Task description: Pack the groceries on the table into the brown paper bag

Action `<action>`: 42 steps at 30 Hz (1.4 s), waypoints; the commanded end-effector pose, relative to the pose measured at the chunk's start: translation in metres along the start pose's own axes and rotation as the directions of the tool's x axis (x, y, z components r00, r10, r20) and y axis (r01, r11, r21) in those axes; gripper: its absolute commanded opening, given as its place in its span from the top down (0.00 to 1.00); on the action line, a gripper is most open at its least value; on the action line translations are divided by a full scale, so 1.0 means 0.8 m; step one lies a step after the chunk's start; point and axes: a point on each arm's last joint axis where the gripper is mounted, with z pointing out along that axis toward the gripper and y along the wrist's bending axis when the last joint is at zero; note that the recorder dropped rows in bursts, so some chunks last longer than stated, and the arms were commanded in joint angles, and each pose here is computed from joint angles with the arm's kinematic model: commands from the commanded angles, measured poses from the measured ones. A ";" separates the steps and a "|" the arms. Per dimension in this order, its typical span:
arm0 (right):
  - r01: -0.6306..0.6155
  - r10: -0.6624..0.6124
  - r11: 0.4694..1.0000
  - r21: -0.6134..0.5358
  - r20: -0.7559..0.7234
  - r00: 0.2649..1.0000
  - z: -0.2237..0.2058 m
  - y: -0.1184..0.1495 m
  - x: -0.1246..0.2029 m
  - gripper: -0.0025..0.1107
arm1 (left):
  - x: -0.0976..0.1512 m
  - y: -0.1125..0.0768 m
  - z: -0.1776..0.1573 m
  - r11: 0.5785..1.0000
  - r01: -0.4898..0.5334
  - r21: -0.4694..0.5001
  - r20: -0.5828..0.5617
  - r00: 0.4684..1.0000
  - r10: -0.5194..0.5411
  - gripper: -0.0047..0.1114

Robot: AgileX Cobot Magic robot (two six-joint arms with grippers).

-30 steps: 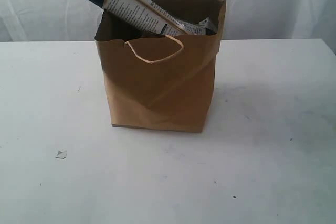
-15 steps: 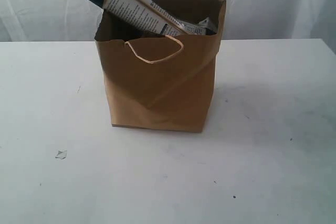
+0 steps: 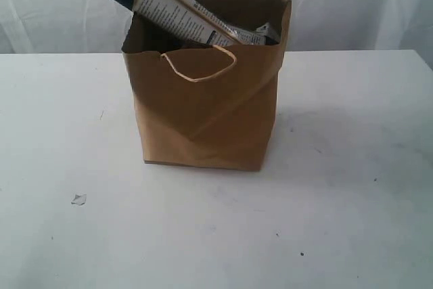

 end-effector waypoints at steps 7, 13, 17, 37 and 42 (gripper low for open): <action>0.016 -0.016 1.000 0.007 0.004 1.000 0.000 0.000 0.001 0.98 | 0.001 0.007 0.000 0.995 0.030 -0.100 0.000 1.000 -0.030 0.96; 0.016 -0.016 1.000 0.007 0.004 1.000 0.000 0.000 0.001 0.98 | 0.001 0.004 0.000 0.998 0.024 -0.061 0.000 1.000 -0.024 0.96; 0.026 -0.026 1.000 0.007 0.004 1.000 0.000 0.000 0.001 0.98 | 0.001 0.004 0.000 0.998 0.024 -0.063 0.000 1.000 -0.024 0.96; 0.018 -0.018 1.000 0.007 0.004 1.000 0.000 0.000 0.001 0.98 | 0.001 0.004 0.000 0.998 0.024 -0.063 0.000 1.000 -0.024 0.96; 0.018 -0.018 1.000 0.007 0.004 1.000 0.000 0.000 0.001 0.98 | 0.001 0.004 0.000 0.998 0.024 -0.063 0.000 1.000 -0.024 0.96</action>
